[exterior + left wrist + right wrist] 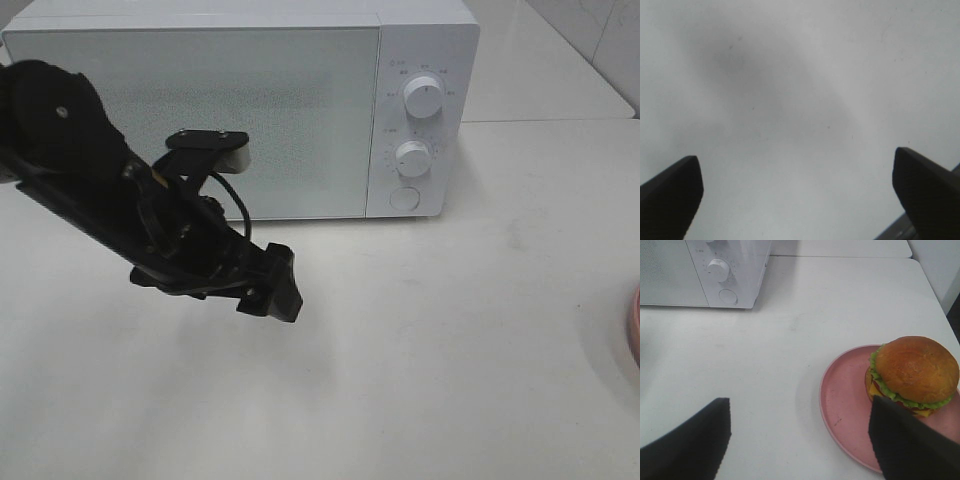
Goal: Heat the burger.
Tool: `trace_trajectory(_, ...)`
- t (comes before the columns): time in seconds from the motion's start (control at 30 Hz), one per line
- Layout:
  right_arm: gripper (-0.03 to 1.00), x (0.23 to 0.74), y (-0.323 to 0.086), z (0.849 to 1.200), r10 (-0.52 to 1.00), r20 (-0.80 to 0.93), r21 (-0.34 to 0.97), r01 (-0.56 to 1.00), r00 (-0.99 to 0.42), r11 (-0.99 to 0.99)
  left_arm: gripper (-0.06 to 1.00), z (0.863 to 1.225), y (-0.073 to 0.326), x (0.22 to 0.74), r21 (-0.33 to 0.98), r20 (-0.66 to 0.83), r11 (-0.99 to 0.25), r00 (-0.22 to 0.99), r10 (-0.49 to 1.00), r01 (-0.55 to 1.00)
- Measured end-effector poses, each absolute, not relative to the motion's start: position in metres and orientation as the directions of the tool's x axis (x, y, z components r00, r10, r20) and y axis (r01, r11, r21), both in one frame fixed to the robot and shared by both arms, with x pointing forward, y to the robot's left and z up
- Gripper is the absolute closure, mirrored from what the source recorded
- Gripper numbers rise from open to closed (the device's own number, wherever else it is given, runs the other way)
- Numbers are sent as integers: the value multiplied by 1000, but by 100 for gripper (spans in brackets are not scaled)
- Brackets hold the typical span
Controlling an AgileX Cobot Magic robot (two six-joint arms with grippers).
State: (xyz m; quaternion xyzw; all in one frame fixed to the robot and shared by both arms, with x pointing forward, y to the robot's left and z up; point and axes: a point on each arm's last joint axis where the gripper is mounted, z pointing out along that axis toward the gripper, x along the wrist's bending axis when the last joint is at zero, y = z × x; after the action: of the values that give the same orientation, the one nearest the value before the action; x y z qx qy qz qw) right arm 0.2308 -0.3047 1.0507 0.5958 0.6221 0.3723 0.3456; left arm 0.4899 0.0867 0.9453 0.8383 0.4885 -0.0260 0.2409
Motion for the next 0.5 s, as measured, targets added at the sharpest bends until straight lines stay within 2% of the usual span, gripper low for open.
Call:
trace_trajectory(0.17,22,231,-305,1051,999,14,875,484,-51,13,-4,966,111,490,325,-316,-384,482,817,864)
trace_trajectory(0.5,22,231,-305,1051,999,14,875,484,-51,13,-5,1011,166,482,283,-323,-349,431,843,894)
